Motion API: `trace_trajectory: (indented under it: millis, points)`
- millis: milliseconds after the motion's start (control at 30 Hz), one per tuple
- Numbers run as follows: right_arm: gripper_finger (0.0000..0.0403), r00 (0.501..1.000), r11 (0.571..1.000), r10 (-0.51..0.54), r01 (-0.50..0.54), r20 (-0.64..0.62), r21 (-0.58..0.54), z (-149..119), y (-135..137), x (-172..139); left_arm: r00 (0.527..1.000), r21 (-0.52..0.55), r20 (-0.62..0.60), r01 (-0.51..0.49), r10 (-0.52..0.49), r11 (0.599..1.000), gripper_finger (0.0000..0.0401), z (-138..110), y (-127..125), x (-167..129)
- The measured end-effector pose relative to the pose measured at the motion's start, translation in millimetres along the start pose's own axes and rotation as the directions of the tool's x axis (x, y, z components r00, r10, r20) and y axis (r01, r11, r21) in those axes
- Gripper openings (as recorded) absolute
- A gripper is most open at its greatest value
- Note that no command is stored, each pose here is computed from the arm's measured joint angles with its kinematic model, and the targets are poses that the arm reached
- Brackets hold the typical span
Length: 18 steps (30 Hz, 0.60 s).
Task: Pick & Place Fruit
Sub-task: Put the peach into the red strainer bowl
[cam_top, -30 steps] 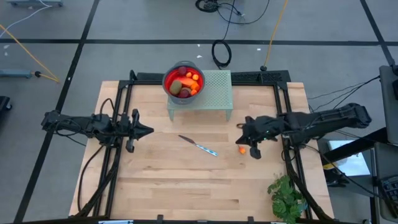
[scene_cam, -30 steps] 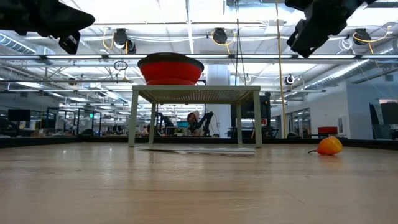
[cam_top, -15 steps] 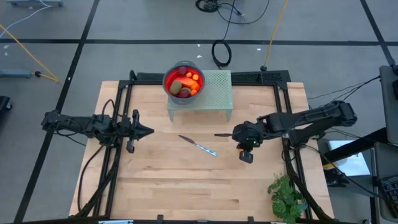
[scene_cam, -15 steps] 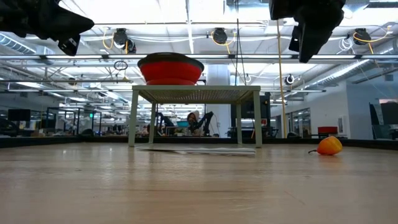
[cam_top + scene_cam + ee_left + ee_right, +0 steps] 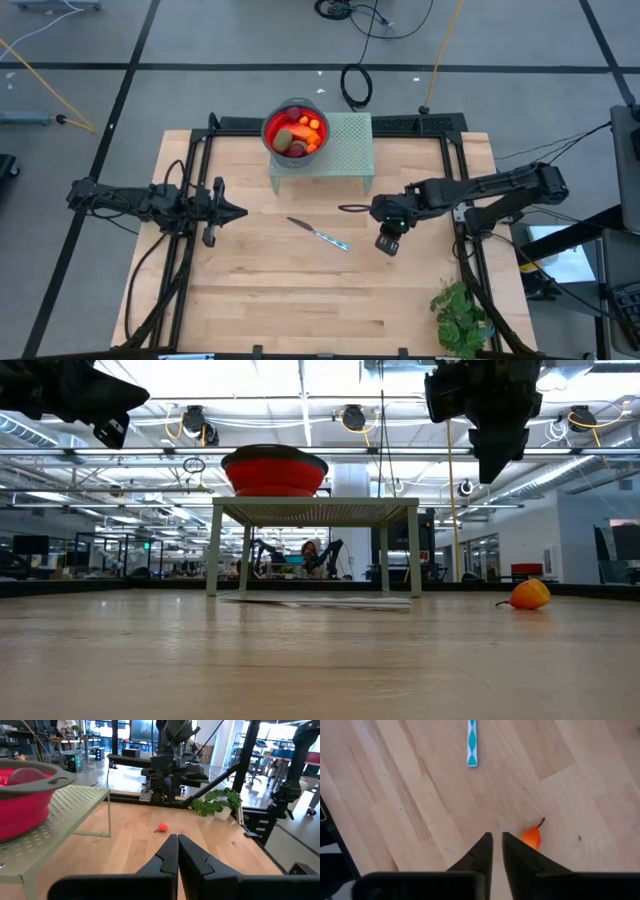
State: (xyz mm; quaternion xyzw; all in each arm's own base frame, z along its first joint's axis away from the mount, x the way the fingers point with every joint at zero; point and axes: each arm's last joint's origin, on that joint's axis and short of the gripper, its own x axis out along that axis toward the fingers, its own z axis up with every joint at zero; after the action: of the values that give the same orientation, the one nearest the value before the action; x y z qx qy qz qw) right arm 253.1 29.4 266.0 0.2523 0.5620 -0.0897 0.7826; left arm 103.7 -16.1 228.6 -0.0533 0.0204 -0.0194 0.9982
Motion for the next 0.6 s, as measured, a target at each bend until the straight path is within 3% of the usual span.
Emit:
trace_trajectory:
  millis: [267,467,600]
  points:
    - [0.0125,1.0,0.994,-0.007,0.008,-0.009,0.106,-1,-2,1,1.0,0.001,0.0,0.001,-0.001,1.0,0.0017,0,0,0]
    - [0.0202,0.998,0.969,-0.038,0.049,-0.049,0.243,-7,-11,12,1.0,0.002,-0.001,0.002,-0.002,1.0,0.0002,0,0,0]
    - [0.0241,0.995,0.953,-0.057,0.078,-0.08,0.292,-13,-16,20,1.0,0.003,-0.001,0.001,-0.001,1.0,0.0013,0,0,0]
